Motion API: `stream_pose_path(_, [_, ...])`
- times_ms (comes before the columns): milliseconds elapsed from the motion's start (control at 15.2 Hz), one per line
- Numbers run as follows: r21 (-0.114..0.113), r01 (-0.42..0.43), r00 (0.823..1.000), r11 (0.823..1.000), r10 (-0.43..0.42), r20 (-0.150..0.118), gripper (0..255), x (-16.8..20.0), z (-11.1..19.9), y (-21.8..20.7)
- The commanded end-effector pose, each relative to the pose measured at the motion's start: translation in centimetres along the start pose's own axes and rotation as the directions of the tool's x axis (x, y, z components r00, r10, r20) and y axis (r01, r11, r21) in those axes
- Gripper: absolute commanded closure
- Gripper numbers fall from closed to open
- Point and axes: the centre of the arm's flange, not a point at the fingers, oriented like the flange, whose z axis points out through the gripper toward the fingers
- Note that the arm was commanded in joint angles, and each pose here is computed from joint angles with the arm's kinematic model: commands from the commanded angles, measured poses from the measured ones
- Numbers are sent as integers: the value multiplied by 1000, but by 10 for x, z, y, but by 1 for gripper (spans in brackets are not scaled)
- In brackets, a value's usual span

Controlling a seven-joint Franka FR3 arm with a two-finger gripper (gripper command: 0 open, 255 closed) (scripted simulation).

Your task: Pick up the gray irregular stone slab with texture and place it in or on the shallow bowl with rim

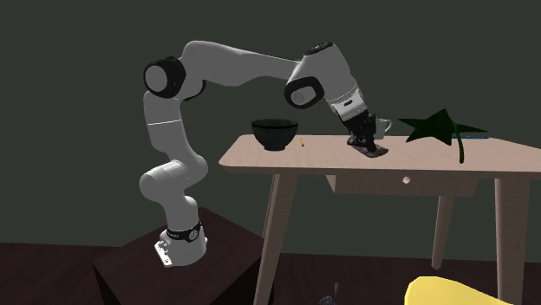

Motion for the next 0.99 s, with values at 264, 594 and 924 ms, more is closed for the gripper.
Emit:
stream_pose_path(264, [-1,0,1000,1000,0,1,0,0,0,0])
stream_pose_path(594, [-520,149,946,841,-274,-172,0,-98,19,-109])
stream_pose_path(924, [-731,157,886,664,-422,-192,0,-144,63,-139])
